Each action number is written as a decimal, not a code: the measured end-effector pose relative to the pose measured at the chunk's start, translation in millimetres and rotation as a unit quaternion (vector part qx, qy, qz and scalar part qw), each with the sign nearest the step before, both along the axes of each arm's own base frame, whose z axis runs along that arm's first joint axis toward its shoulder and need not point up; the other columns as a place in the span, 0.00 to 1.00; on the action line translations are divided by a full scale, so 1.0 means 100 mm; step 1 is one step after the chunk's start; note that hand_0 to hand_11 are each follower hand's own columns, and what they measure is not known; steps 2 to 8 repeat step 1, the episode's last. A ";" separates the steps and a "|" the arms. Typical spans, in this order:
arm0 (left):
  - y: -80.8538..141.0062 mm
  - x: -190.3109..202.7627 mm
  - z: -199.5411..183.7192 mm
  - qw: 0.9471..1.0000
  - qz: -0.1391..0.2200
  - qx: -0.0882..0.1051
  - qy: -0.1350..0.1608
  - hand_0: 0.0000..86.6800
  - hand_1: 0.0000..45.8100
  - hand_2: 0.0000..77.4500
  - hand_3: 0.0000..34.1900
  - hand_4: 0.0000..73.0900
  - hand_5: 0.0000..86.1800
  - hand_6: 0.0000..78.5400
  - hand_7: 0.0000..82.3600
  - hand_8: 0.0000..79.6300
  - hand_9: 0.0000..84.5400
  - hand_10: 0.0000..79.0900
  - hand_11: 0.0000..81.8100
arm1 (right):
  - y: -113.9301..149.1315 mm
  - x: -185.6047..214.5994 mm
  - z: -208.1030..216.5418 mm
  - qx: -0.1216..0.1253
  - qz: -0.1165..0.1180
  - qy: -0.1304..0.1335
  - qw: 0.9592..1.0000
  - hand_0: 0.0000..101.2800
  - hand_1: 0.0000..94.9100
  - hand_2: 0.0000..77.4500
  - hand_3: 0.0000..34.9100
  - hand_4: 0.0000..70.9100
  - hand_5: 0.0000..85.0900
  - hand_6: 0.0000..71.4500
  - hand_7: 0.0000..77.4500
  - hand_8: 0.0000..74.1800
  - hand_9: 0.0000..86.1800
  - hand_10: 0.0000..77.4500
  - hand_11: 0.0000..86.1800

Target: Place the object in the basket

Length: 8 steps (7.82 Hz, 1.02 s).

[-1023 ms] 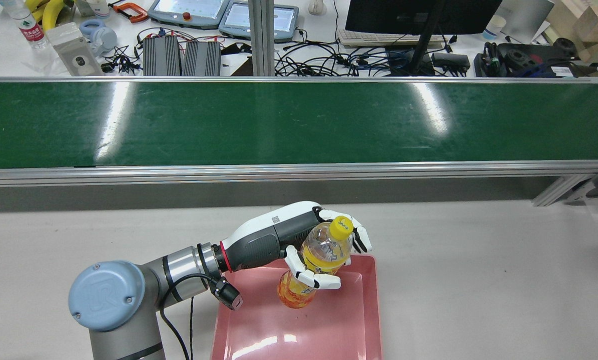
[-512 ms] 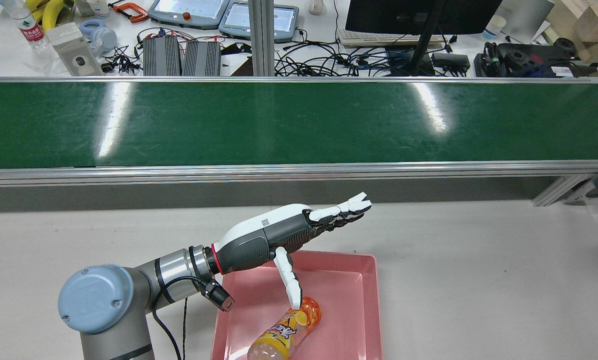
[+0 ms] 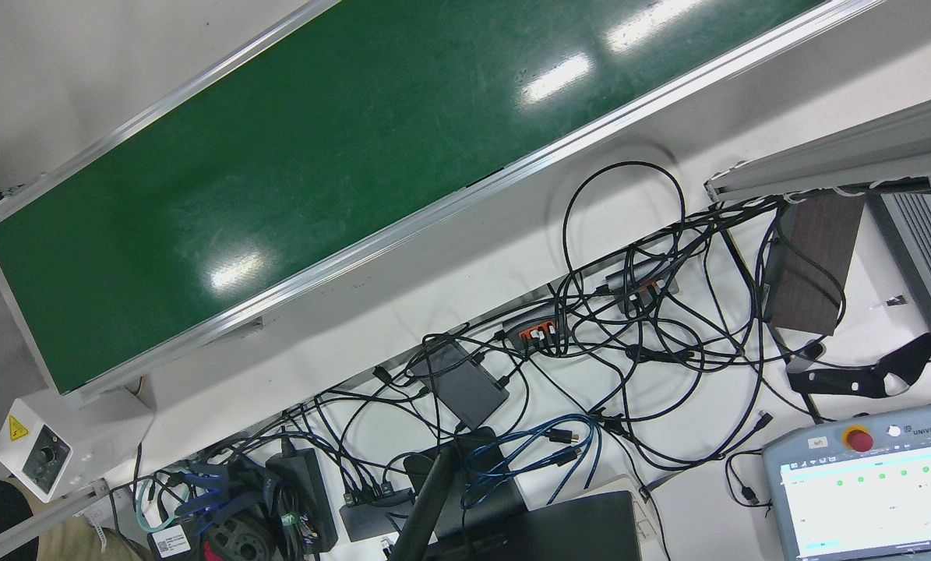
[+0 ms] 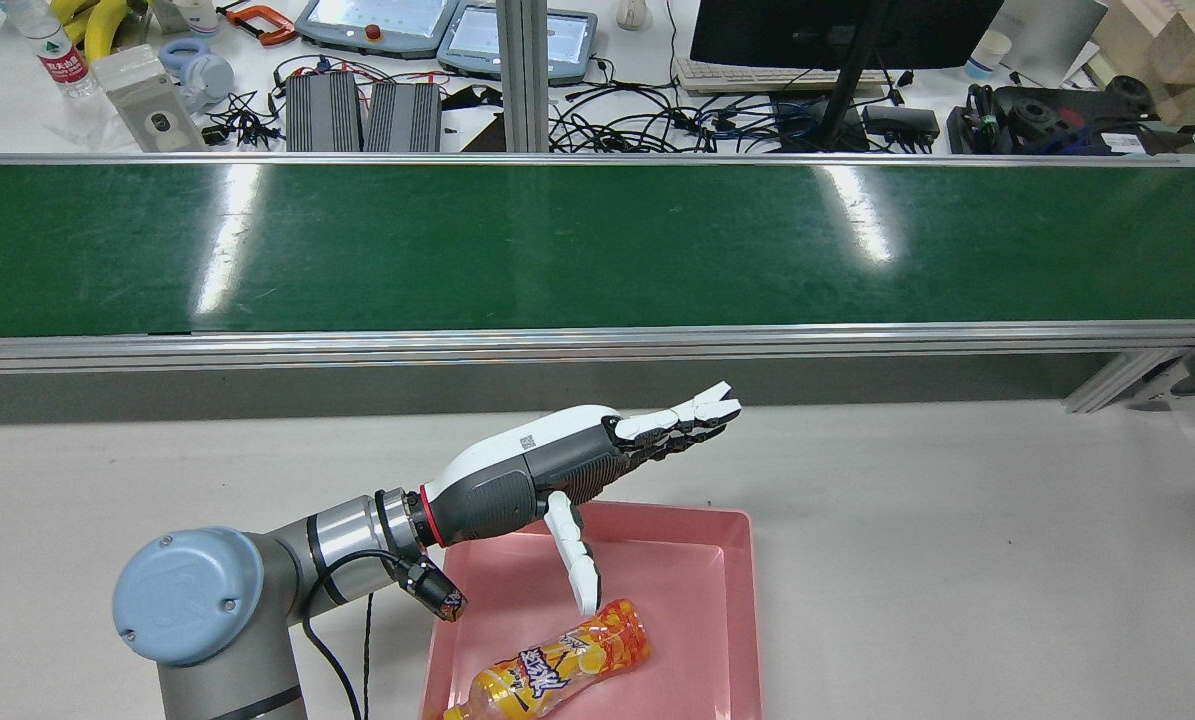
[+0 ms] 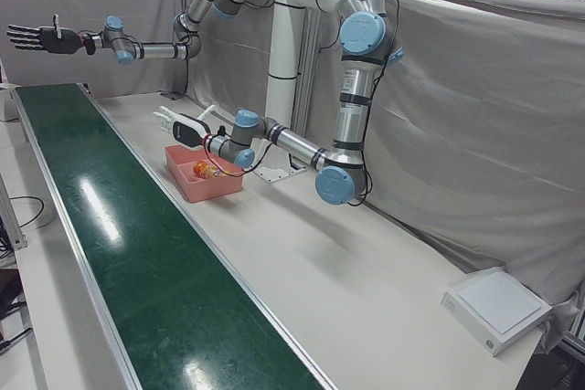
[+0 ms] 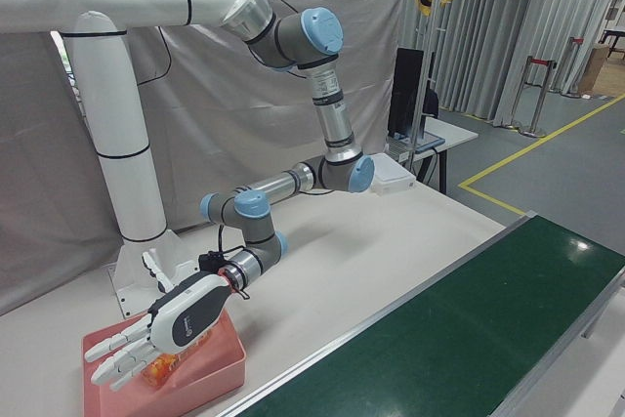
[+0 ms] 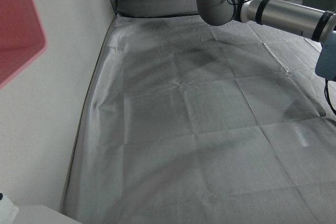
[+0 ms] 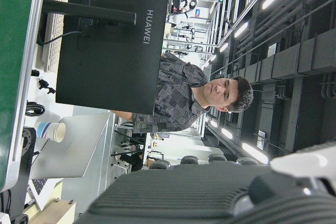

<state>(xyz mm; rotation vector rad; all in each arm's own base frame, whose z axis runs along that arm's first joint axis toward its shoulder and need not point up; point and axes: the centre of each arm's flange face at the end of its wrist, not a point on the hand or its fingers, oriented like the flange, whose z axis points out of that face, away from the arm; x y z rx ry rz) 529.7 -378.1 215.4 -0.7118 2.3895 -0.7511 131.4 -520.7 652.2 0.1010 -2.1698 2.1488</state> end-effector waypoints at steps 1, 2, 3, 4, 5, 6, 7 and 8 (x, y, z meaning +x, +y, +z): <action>0.00 0.00 0.00 1.000 0.000 0.000 0.000 0.52 0.01 0.01 0.00 0.15 0.07 0.00 0.01 0.08 0.08 0.03 0.05 | 0.00 0.00 0.00 0.000 0.000 0.000 1.000 0.00 0.00 0.01 0.01 0.00 0.00 0.00 0.01 0.00 0.00 0.00 0.00; 0.00 0.00 0.00 1.000 0.000 0.000 0.000 0.52 0.01 0.01 0.00 0.15 0.07 0.00 0.01 0.08 0.08 0.03 0.05 | 0.00 0.00 0.00 0.000 0.000 0.000 1.000 0.00 0.00 0.01 0.01 0.00 0.00 0.00 0.01 0.00 0.00 0.00 0.00; 0.00 0.00 0.00 1.000 0.000 0.000 0.000 0.52 0.01 0.01 0.00 0.15 0.07 0.00 0.01 0.08 0.08 0.03 0.05 | 0.00 0.00 0.00 0.000 0.000 0.000 1.000 0.00 0.00 0.01 0.01 0.00 0.00 0.00 0.01 0.00 0.00 0.00 0.00; 0.00 0.00 0.00 1.000 0.000 0.000 0.000 0.52 0.01 0.01 0.00 0.15 0.07 0.00 0.01 0.08 0.08 0.03 0.05 | 0.00 0.00 0.00 0.000 0.000 0.000 1.000 0.00 0.00 0.01 0.01 0.00 0.00 0.00 0.01 0.00 0.00 0.00 0.00; 0.00 0.00 0.00 1.000 0.000 0.000 0.000 0.52 0.01 0.01 0.00 0.15 0.07 0.00 0.01 0.08 0.08 0.03 0.05 | 0.00 0.00 0.00 0.000 0.000 0.000 1.000 0.00 0.00 0.01 0.01 0.00 0.00 0.00 0.01 0.00 0.00 0.00 0.00; 0.00 0.00 0.00 1.000 0.000 0.000 0.000 0.52 0.01 0.01 0.00 0.15 0.07 0.00 0.01 0.08 0.08 0.03 0.05 | 0.00 0.00 0.00 0.000 0.000 0.000 1.000 0.00 0.00 0.01 0.01 0.00 0.00 0.00 0.01 0.00 0.00 0.00 0.00; 0.00 0.00 0.00 1.000 0.000 0.000 0.000 0.52 0.01 0.01 0.00 0.15 0.07 0.00 0.01 0.08 0.08 0.03 0.05 | 0.00 0.00 0.00 0.000 0.000 0.000 1.000 0.00 0.00 0.01 0.01 0.00 0.00 0.00 0.01 0.00 0.00 0.00 0.00; 0.00 0.00 0.00 1.000 0.000 0.000 0.000 0.52 0.01 0.01 0.00 0.15 0.07 0.00 0.01 0.08 0.08 0.03 0.05 | 0.00 0.00 0.00 0.000 0.000 0.000 1.000 0.00 0.00 0.01 0.01 0.00 0.00 0.00 0.01 0.00 0.00 0.00 0.00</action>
